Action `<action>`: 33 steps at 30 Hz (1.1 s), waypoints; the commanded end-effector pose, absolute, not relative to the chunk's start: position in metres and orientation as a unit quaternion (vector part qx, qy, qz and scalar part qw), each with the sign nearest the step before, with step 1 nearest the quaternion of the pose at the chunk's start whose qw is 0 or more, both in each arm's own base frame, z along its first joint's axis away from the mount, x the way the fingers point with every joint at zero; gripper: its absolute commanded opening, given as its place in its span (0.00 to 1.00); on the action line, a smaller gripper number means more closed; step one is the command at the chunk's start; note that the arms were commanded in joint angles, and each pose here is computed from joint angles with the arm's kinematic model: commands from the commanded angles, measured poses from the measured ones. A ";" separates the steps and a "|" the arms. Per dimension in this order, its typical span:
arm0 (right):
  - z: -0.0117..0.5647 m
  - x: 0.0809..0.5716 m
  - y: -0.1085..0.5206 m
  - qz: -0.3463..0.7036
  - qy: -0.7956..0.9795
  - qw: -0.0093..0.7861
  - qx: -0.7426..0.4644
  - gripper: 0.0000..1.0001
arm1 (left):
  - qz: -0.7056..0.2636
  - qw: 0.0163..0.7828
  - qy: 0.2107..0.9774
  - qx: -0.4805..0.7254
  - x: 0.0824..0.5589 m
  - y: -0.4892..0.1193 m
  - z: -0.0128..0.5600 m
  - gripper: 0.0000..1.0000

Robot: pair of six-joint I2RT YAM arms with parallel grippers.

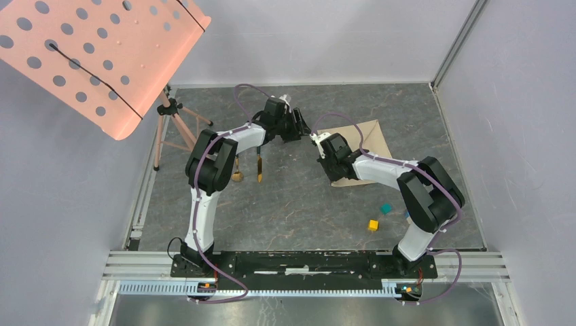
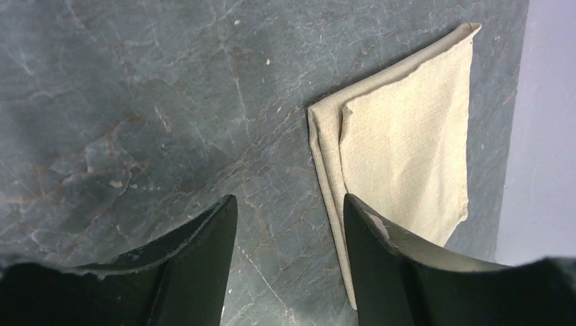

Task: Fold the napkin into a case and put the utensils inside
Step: Pick up the upper triangle-folded napkin from the center of the board.

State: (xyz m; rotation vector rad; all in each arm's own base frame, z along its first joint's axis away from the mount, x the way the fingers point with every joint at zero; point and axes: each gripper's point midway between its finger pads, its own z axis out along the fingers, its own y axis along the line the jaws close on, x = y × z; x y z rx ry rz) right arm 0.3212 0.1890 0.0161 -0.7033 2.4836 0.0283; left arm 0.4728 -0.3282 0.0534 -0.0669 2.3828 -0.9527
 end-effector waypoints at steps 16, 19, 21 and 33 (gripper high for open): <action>0.054 0.328 0.196 0.041 0.891 0.358 -0.277 0.00 | -0.491 0.231 0.822 -0.170 0.450 -0.387 0.062 0.73; 0.059 0.330 0.197 0.046 0.887 0.367 -0.275 0.01 | -0.463 0.234 0.835 -0.183 0.449 -0.389 0.050 0.71; 0.062 0.331 0.198 0.048 0.886 0.372 -0.272 0.00 | -0.434 0.239 0.847 -0.191 0.448 -0.387 0.043 0.66; 0.073 0.339 0.200 0.067 0.878 0.394 -0.265 0.01 | -0.364 0.208 0.873 -0.249 0.442 -0.386 0.005 0.57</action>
